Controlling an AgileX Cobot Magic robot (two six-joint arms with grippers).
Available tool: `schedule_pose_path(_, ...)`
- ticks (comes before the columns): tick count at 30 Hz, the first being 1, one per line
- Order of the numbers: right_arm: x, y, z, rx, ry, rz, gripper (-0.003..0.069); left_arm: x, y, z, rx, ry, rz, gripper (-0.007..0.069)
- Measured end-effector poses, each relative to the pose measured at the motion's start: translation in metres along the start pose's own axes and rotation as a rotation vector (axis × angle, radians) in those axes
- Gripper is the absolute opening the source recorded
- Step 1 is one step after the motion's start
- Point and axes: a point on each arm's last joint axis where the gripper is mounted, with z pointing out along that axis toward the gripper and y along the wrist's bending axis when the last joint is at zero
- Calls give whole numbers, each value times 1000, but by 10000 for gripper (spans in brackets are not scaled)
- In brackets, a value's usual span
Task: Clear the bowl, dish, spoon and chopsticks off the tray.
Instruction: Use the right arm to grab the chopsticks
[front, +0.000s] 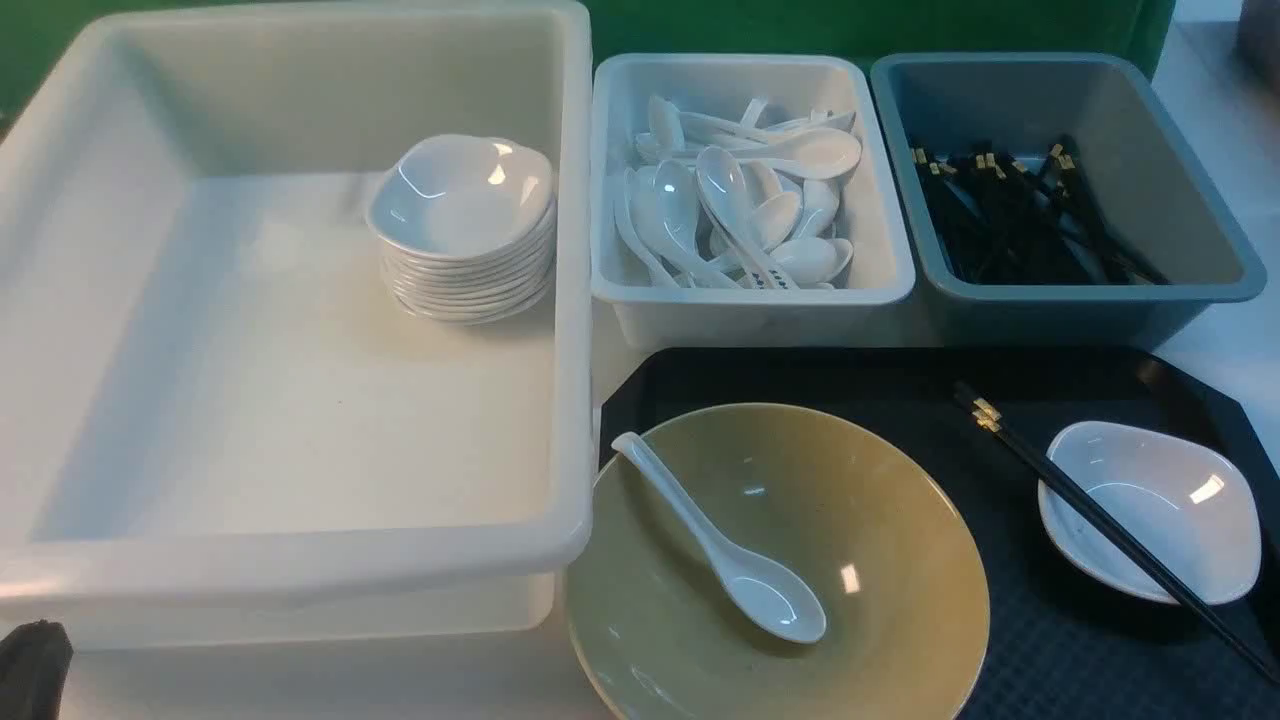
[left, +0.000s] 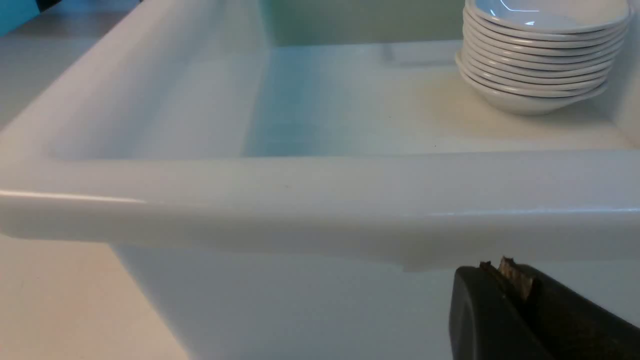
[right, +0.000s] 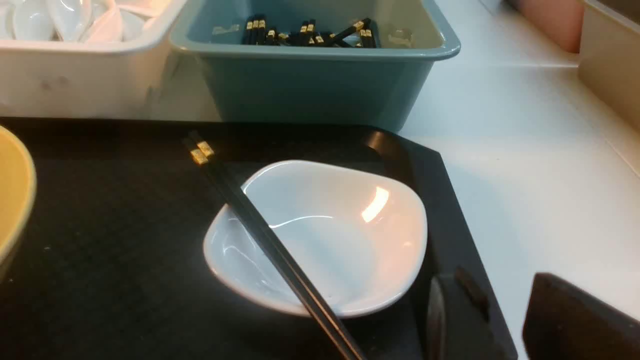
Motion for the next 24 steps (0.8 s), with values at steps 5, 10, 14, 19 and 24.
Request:
schedule_pose_path(5, 0, 0, 0, 0, 0, 0, 238, 0, 0, 0, 0, 0, 0, -11)
schedule_pose_path(10, 0, 0, 0, 0, 0, 0, 238, 0, 0, 0, -5, 0, 15, -11)
schedule_pose_path(14, 0, 0, 0, 0, 0, 0, 238, 0, 0, 0, -5, 0, 16, -11)
schedule_pose_path(19, 0, 0, 0, 0, 0, 0, 238, 0, 1, 0, -6, 0, 18, -11)
schedule_pose_path(24, 0, 0, 0, 0, 0, 0, 238, 0, 1, 0, -6, 0, 19, -11)
